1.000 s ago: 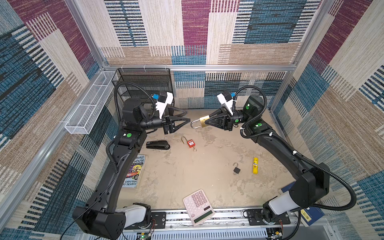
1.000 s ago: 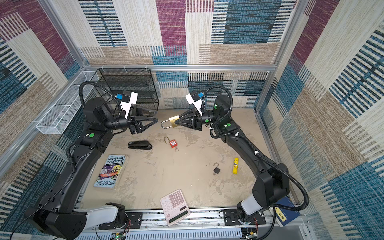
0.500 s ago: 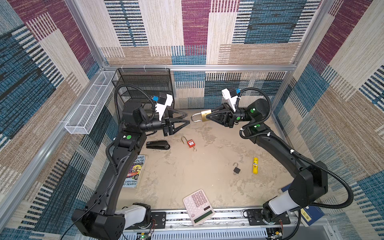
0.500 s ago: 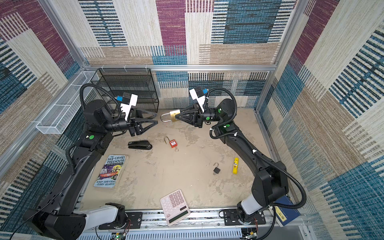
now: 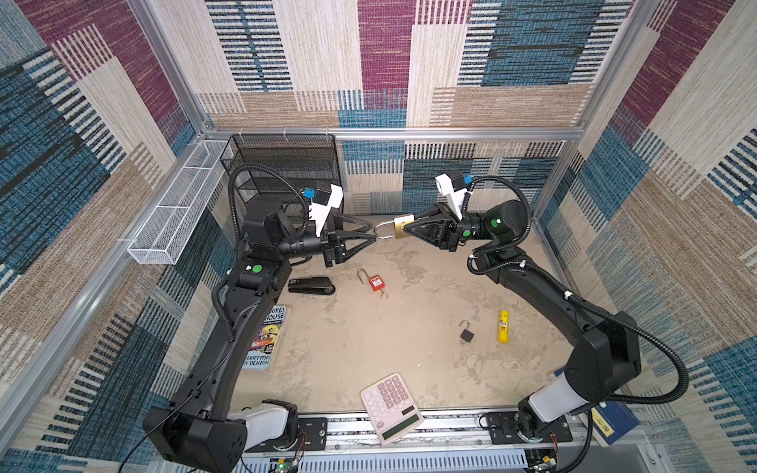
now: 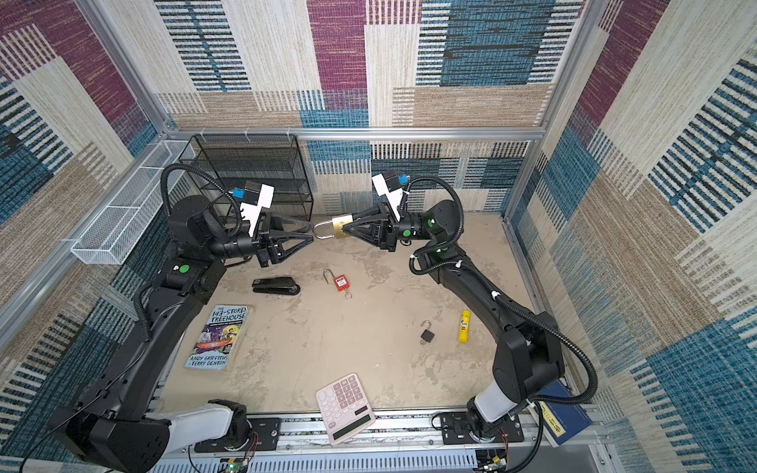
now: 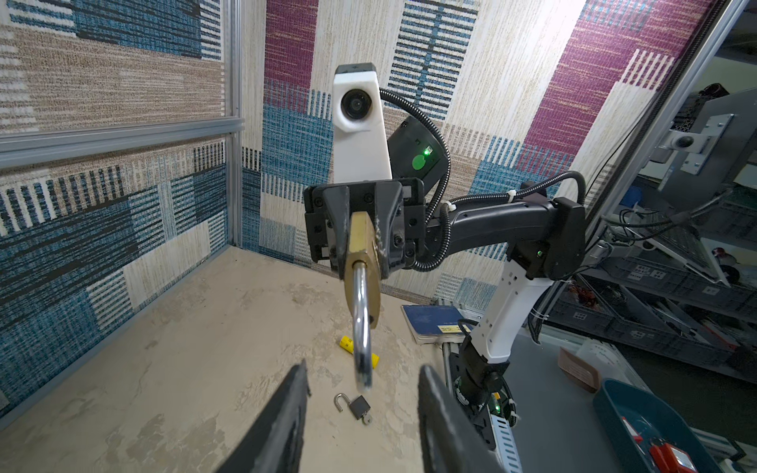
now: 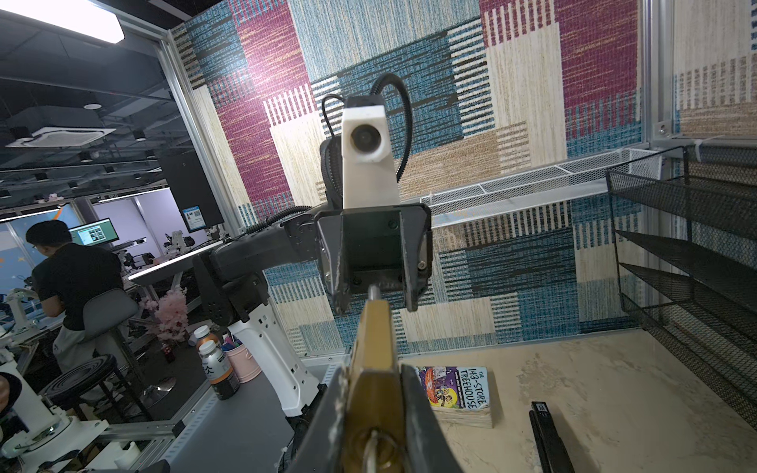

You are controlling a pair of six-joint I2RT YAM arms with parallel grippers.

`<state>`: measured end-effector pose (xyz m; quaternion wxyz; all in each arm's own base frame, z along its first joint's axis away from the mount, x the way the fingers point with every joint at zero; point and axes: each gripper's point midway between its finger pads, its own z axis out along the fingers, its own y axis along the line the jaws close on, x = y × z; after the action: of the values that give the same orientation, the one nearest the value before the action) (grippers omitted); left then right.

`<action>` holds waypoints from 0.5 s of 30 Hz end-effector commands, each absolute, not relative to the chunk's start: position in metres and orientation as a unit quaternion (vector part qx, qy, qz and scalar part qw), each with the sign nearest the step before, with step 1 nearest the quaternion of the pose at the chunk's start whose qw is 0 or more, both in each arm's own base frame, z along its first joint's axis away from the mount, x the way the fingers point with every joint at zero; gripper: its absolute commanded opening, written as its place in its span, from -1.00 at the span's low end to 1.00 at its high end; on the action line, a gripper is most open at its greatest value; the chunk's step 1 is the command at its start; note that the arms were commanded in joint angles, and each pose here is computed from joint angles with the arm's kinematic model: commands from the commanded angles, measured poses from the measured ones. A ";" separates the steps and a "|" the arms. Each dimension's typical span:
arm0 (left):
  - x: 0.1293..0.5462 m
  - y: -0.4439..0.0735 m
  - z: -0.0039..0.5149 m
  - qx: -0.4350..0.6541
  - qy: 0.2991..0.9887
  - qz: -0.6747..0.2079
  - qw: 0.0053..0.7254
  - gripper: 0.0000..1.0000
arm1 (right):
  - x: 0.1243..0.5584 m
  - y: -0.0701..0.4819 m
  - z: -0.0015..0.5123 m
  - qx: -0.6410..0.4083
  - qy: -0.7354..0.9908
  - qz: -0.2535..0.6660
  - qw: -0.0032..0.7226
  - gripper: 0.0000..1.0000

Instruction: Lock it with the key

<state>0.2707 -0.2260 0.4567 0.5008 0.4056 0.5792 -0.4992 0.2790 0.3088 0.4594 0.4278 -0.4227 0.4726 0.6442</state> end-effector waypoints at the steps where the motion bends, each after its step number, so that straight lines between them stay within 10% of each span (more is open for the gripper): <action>1: 0.271 -0.226 0.462 0.409 0.570 -0.500 0.508 -0.15 | 0.276 0.310 0.470 -0.421 0.456 0.646 0.445 -1.00; 15: 0.273 -0.227 0.457 0.408 0.571 -0.500 0.508 -0.93 | 0.272 0.316 0.468 -0.421 0.454 0.654 0.433 -1.00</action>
<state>0.2732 -0.2269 0.4521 0.4977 0.4037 0.5801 -0.5028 0.2762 0.3171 0.4583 0.4197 -0.4177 0.4723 0.6529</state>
